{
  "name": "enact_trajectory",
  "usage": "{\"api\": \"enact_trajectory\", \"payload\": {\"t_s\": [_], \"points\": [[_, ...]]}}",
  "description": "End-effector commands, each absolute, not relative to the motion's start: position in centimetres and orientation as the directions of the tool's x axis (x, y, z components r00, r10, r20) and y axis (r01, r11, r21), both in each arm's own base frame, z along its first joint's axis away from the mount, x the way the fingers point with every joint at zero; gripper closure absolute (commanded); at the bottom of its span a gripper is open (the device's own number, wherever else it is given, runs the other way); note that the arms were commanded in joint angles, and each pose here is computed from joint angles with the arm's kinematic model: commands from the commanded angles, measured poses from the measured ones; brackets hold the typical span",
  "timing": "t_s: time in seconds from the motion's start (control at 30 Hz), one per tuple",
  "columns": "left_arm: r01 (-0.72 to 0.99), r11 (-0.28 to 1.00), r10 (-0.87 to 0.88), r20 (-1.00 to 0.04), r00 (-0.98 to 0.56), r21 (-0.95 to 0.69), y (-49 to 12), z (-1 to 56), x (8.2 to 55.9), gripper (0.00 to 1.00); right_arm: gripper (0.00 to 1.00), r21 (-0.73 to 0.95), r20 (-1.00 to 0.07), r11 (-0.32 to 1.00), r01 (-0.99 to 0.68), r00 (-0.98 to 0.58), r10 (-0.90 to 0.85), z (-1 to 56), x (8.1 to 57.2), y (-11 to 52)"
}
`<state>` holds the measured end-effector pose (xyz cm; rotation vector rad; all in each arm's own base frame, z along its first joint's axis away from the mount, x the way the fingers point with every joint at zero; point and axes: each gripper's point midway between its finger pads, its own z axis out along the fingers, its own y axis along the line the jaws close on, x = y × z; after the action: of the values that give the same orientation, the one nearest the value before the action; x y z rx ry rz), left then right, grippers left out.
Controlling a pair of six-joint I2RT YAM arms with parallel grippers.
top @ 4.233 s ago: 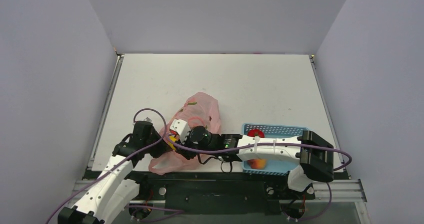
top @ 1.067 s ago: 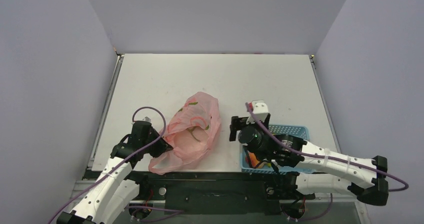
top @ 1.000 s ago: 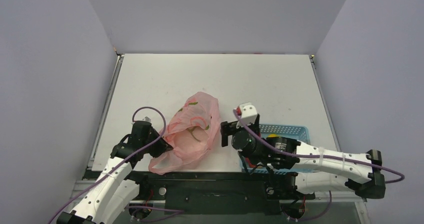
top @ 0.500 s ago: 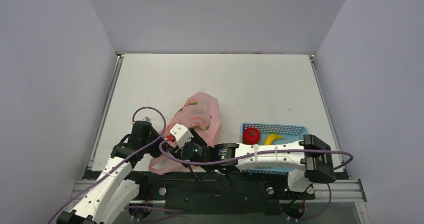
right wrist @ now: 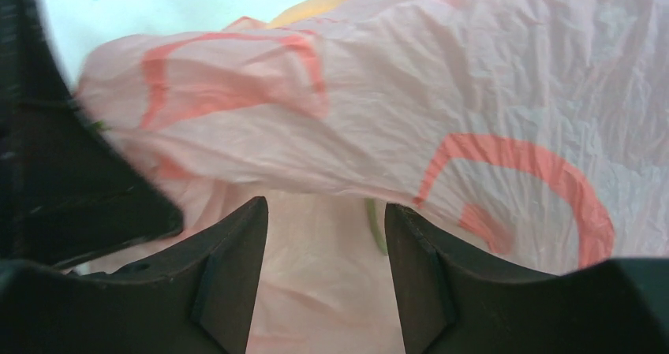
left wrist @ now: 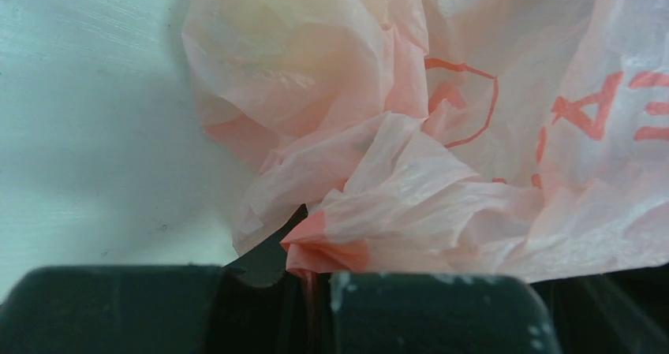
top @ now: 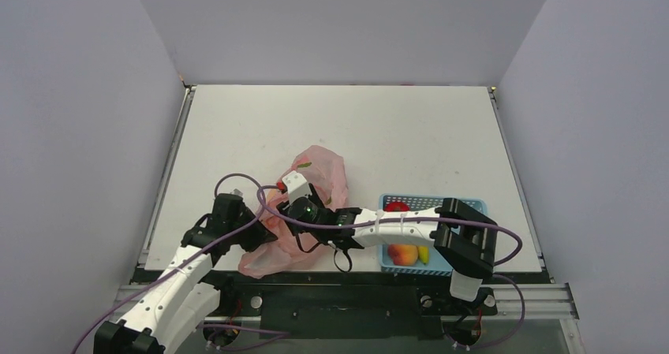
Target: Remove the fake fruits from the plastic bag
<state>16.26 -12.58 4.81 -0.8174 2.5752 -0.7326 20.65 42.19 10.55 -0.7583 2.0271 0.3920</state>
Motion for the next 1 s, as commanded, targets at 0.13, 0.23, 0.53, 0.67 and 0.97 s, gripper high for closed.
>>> {"api": "enact_trajectory", "payload": {"t_s": [0.13, 0.23, 0.53, 0.67, 0.97], "points": [[-0.394, 0.679, -0.604, -0.167, -0.779, -0.620, -13.5, 5.3, 17.2, 1.00, 0.49, 0.046, -0.853, 0.813, -0.580, -0.447, -0.271, 9.1, 23.1, 43.5], [-0.395, 0.675, -0.605, -0.161, -0.780, -0.624, -13.7, 5.1, 17.1, 1.00, 0.55, 0.056, -0.848, 0.842, -0.537, -0.471, -0.244, 7.9, 23.6, 43.0], [-0.396, 0.678, -0.598, -0.150, -0.788, -0.620, -13.8, 4.6, 16.7, 1.00, 0.61, 0.101, -0.843, 0.885, -0.454, -0.511, -0.166, 5.5, 25.5, 41.8], [-0.392, 0.681, -0.594, -0.152, -0.790, -0.618, -13.9, 4.5, 16.6, 1.00, 0.61, 0.111, -0.837, 0.888, -0.447, -0.523, -0.159, 4.3, 26.2, 41.6], [-0.395, 0.685, -0.589, -0.146, -0.795, -0.612, -13.9, 4.2, 16.5, 1.00, 0.60, 0.098, -0.824, 0.886, -0.453, -0.537, -0.183, 2.3, 27.3, 41.3]]}}
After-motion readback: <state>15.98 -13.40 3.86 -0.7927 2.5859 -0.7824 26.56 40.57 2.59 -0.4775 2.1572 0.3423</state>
